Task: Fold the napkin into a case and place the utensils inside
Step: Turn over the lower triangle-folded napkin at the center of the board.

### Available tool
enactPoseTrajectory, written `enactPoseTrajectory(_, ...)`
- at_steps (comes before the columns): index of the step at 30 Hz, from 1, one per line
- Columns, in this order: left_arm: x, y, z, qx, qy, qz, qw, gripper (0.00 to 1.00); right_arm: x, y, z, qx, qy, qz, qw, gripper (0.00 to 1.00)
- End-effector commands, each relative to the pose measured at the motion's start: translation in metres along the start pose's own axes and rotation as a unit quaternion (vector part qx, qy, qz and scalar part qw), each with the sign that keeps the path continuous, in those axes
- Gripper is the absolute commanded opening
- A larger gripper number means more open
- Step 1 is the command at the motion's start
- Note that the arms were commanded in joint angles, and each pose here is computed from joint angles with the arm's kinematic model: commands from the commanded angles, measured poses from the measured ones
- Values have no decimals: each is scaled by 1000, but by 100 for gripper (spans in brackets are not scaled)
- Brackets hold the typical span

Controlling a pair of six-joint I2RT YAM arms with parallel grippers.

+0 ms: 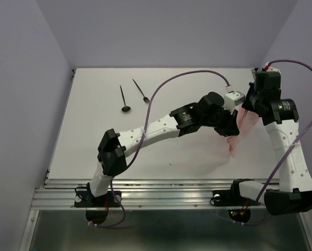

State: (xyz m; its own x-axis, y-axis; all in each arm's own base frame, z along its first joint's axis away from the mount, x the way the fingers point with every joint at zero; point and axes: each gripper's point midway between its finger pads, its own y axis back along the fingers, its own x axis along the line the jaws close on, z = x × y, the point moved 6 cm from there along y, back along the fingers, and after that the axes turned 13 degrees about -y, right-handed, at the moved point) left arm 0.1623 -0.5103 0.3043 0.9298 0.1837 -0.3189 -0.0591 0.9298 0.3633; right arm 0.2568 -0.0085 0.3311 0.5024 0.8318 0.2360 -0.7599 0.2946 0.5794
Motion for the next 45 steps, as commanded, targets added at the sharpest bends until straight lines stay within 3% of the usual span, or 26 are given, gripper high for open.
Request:
enactPoseTrajectory(1, -43, 47, -2, -18, 23, -134, 991, 0, 35, -5, 53, -52, 19, 60, 997, 1)
enactPoseTrajectory(2, -39, 50, 2, -53, 20, -142, 988, 0, 45, -11, 54, -37, 24, 81, 996, 1)
enactPoseTrajectory(4, -23, 58, -32, -42, 64, -142, 987, 0, 74, -20, 53, -18, 46, 115, 992, 1)
enactPoseTrajectory(5, -7, 65, -29, -79, 64, -139, 985, 0, 92, -49, 38, 14, 72, 99, 992, 1)
enactPoseTrajectory(6, 8, 65, -64, -52, 107, -128, 985, 0, 119, -49, 30, 19, 95, 116, 988, 1)
enactPoseTrajectory(11, 62, 95, -107, -69, 143, -41, 987, 0, 203, -117, -46, 98, 153, 138, 974, 1)
enactPoseTrajectory(16, 89, 116, -154, -49, 172, 17, 984, 0, 254, -137, -100, 142, 161, 194, 957, 1)
enactPoseTrajectory(27, 106, 129, -225, 4, 207, 76, 975, 0, 268, -146, -171, 199, 185, 217, 938, 1)
enactPoseTrajectory(45, 111, 139, -269, 31, 226, 118, 967, 0, 270, -135, -214, 207, 194, 209, 936, 1)
